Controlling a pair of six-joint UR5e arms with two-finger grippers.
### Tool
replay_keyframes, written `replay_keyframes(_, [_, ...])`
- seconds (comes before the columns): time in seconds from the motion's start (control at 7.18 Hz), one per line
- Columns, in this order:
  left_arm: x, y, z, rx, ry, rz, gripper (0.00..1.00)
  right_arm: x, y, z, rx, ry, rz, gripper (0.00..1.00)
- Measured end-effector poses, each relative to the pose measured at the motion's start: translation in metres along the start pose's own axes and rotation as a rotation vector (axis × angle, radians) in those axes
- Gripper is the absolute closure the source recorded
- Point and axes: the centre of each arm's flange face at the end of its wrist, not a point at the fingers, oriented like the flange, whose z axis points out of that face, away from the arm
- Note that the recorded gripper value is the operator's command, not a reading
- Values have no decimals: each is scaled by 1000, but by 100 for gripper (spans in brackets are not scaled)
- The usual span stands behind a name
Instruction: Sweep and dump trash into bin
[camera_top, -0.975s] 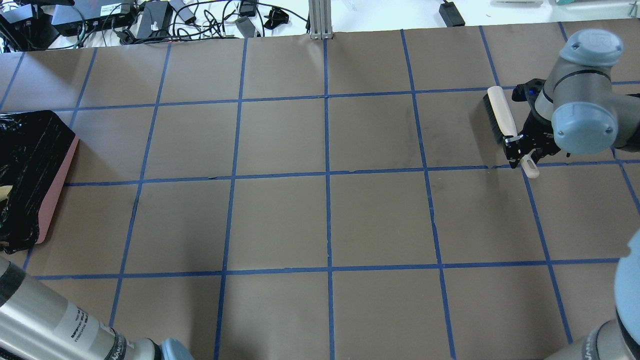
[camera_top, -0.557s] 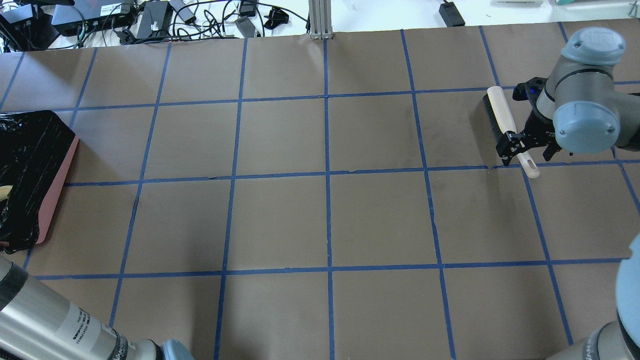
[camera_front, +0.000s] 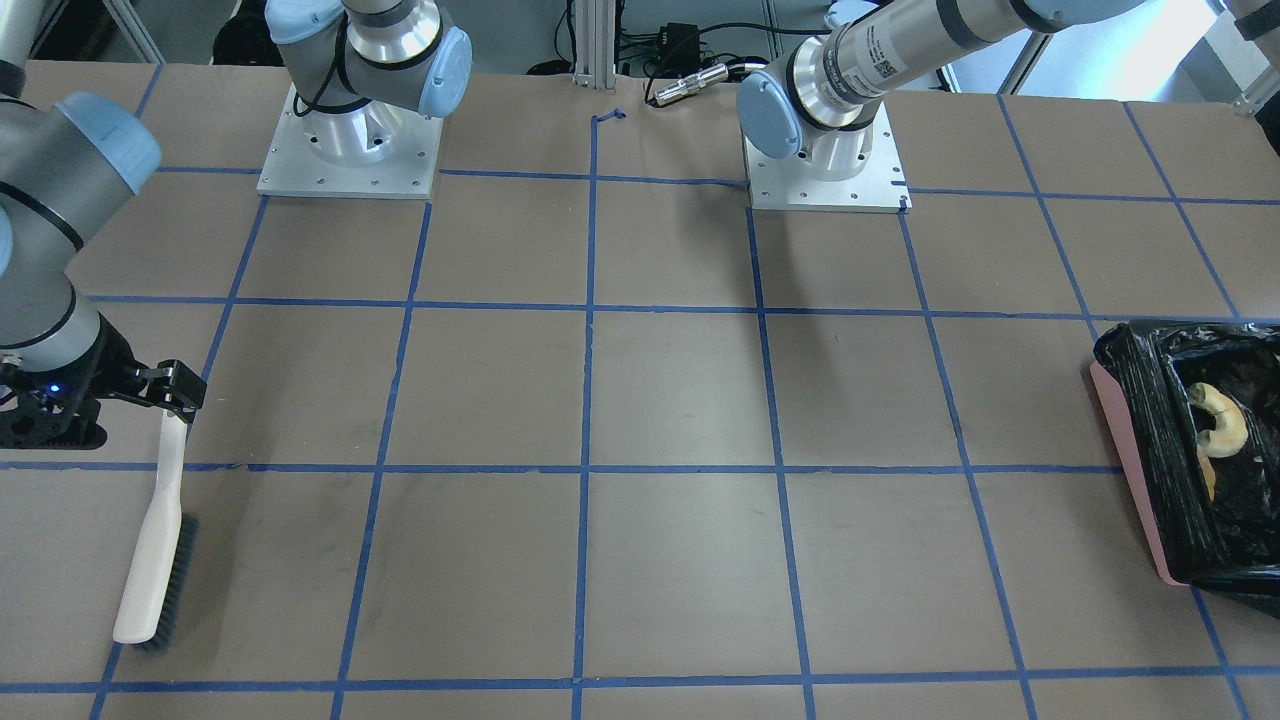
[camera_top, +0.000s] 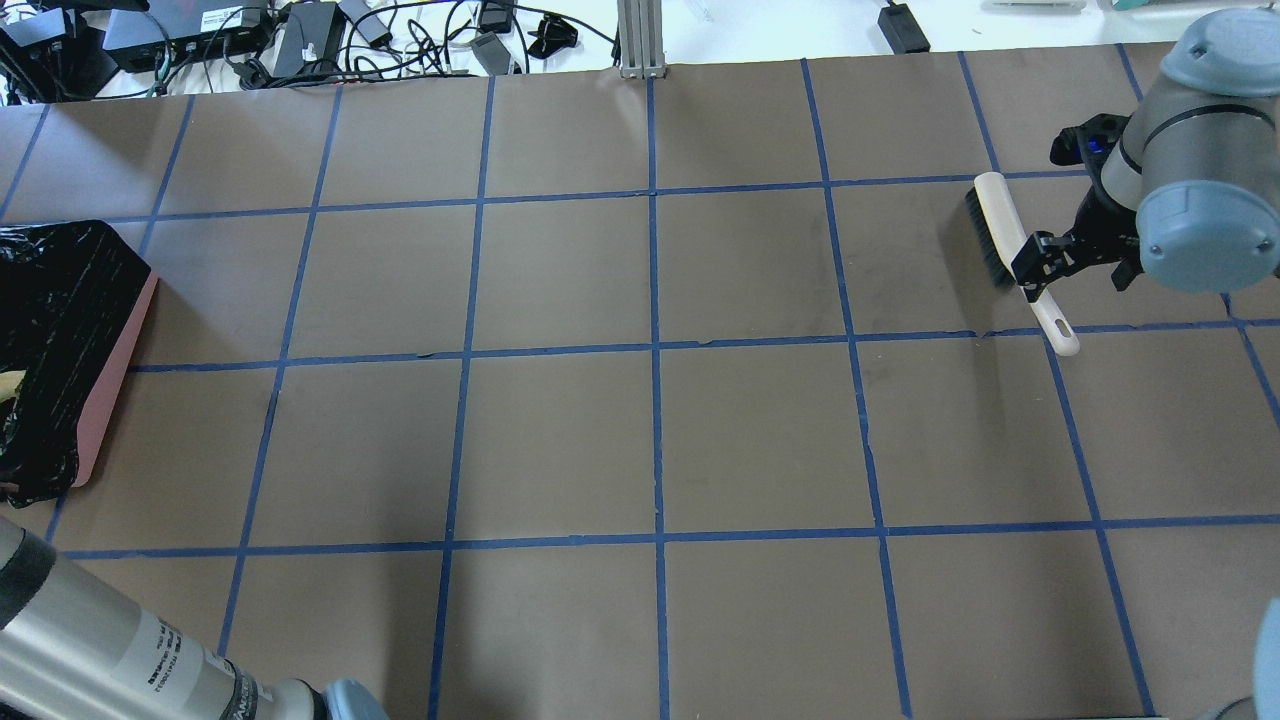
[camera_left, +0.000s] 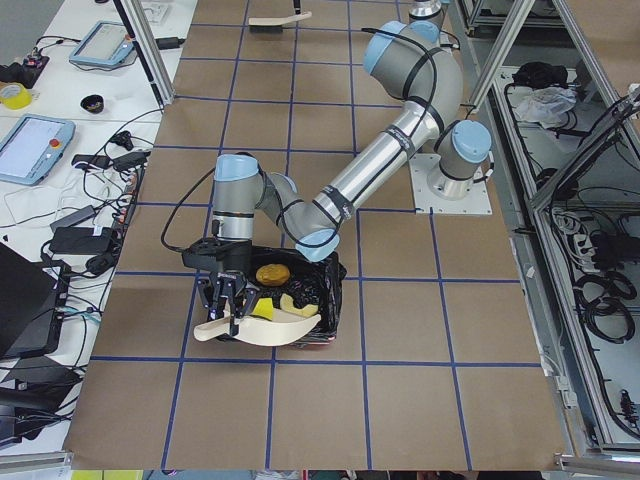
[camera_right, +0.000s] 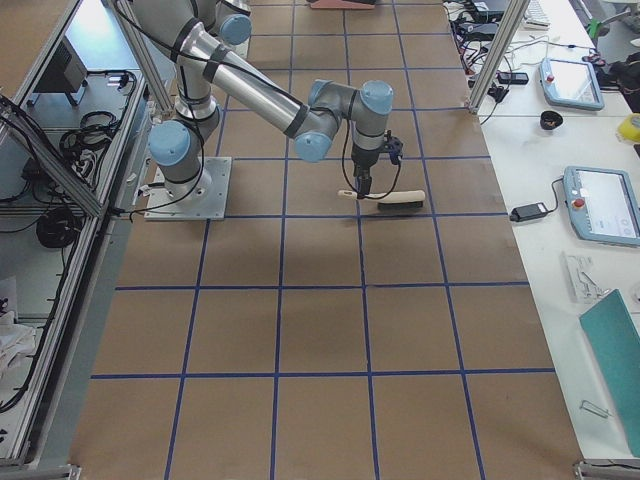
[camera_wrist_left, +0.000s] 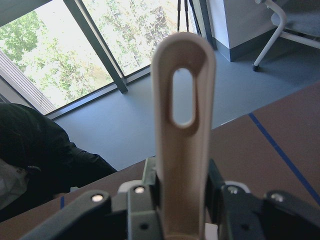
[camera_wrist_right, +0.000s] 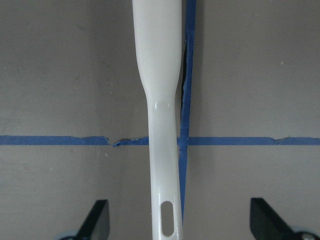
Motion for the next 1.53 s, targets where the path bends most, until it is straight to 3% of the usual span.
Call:
replay_keyframes(0.28, [1,0,0,3,2,-1,100,-5,17,-42,20,-25,5,0])
replay_keyframes(0.56, [3,3,2,2,1,0,100,-9,25,-94,2,-77,8,0])
replay_keyframes(0.97, [3,4,3,7,2,-4,100,-40,38,-167,10,-91,4,0])
replay_keyframes(1.53, [3,-4,-19,52,11,-22,100,-84,50,-197,1,-164,-21,0])
